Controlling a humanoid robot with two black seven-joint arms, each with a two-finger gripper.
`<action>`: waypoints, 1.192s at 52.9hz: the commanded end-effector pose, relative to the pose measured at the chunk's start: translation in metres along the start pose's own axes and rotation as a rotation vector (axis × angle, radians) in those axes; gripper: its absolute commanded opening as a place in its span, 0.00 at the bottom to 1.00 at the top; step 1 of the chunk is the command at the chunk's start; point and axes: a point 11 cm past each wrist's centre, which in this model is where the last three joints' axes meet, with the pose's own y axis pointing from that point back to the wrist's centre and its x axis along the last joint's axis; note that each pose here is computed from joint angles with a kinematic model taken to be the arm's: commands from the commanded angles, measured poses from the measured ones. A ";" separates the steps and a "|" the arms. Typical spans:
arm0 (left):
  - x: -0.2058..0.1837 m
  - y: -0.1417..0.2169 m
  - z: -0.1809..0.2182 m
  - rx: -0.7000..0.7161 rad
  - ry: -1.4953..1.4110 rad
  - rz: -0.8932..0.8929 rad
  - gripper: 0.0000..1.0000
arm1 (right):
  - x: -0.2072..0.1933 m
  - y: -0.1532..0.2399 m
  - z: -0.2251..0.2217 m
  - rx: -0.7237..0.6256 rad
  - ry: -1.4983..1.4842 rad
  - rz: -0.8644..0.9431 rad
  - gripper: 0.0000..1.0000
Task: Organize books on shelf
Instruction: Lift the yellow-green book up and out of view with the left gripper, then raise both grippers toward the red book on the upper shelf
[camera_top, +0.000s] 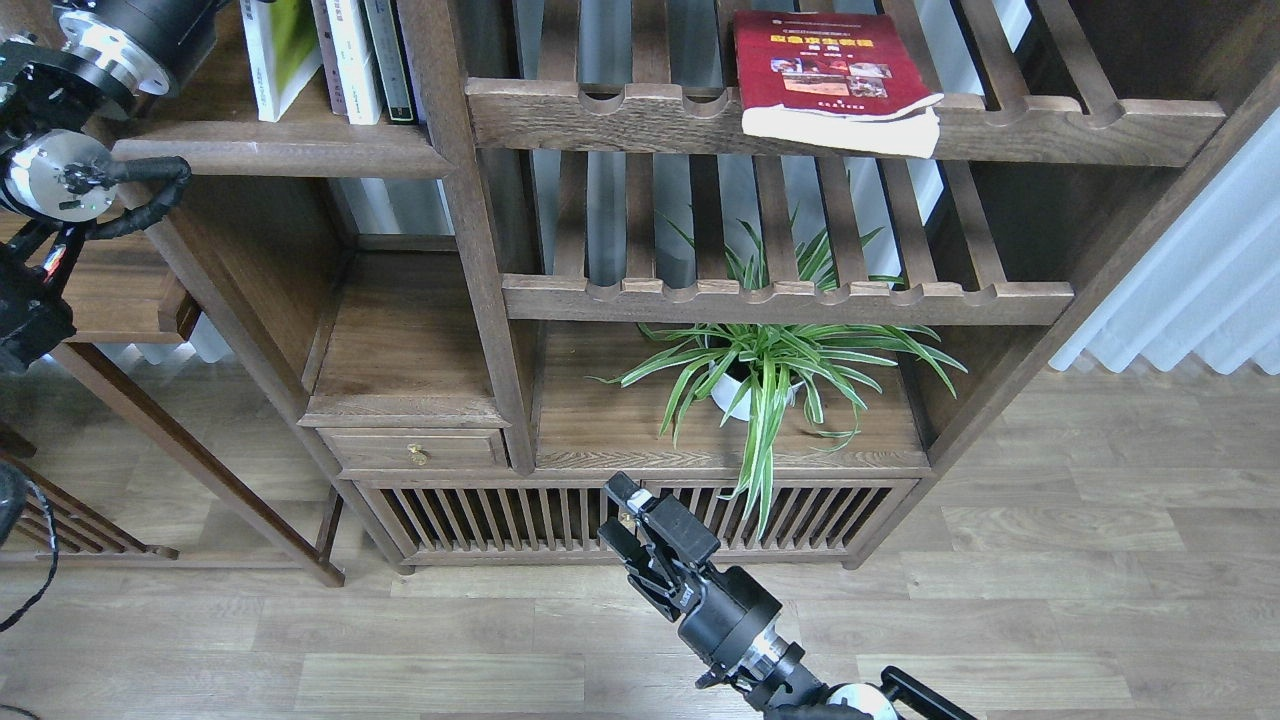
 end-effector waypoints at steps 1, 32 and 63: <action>-0.003 -0.006 0.012 -0.030 0.006 -0.004 0.56 | 0.000 0.000 0.000 0.001 0.000 0.000 0.94; -0.022 -0.028 0.096 -0.228 0.061 -0.045 0.63 | -0.002 0.000 -0.004 0.014 -0.001 -0.005 0.94; -0.054 0.035 0.125 -0.482 0.415 -0.276 0.98 | -0.076 -0.016 -0.030 0.118 -0.008 -0.239 0.93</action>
